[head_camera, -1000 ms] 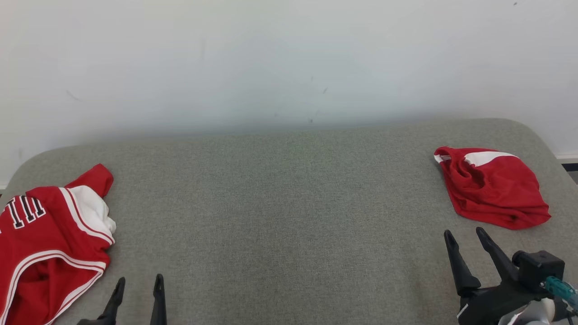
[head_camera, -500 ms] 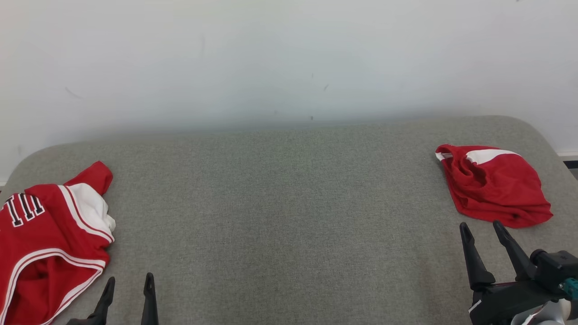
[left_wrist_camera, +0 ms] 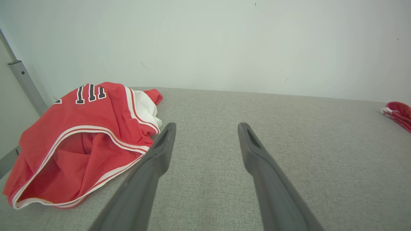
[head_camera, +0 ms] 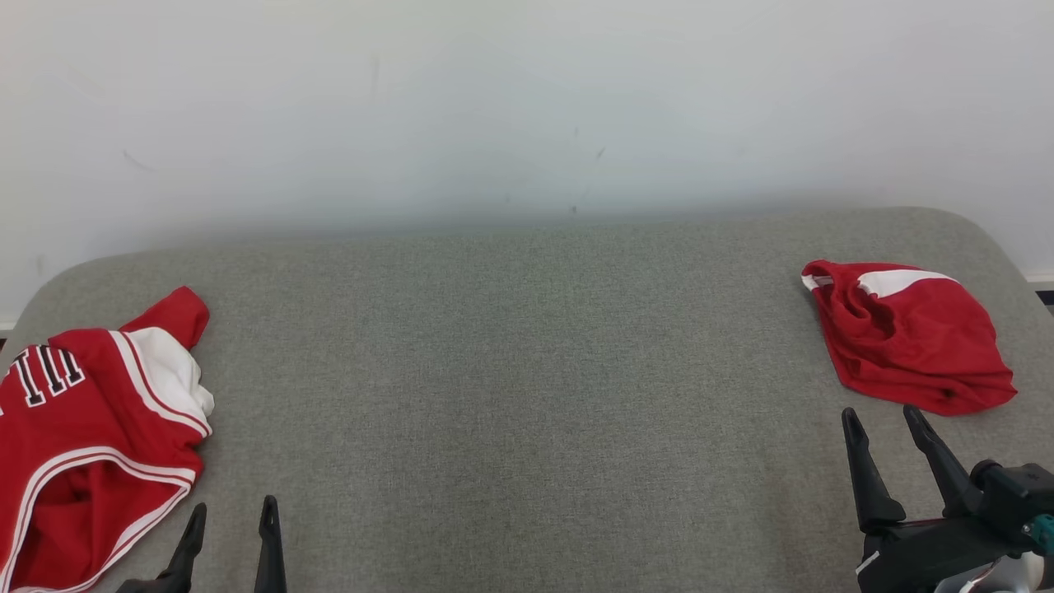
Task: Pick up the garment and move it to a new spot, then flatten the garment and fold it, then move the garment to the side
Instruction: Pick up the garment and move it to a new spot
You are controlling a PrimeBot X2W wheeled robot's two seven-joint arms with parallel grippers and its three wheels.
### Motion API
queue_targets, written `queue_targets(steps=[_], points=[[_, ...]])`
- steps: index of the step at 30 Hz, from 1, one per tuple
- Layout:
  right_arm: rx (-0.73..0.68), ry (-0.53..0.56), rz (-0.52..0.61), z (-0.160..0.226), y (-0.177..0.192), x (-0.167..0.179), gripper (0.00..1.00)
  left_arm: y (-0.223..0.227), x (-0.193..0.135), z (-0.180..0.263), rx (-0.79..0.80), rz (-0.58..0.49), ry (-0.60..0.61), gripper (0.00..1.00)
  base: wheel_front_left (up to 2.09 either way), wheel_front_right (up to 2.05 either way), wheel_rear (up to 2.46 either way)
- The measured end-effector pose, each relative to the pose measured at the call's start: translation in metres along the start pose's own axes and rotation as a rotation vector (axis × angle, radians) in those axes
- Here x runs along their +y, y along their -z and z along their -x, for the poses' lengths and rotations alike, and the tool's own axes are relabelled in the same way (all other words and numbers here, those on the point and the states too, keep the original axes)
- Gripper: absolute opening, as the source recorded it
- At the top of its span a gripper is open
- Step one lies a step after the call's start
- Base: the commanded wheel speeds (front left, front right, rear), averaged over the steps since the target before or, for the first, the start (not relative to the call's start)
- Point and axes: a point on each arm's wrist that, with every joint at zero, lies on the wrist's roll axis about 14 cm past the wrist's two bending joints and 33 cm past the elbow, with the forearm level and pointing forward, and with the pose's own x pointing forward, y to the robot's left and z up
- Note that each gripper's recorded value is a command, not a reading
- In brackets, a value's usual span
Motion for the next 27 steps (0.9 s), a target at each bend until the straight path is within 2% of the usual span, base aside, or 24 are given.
queue_targets(steps=[13, 27], points=[[0.012, -0.010, -0.002, -0.003, 0.006, 0.004, 1.00, 0.004, 0.008, 0.004, 0.025, -0.010, -0.028, 1.00, 0.00, 0.00, 0.00], [0.038, -0.120, -0.009, -0.020, 0.015, 0.043, 1.00, 0.003, 0.041, 0.028, 0.028, -0.029, -0.143, 1.00, 0.00, 0.00, 0.00]])
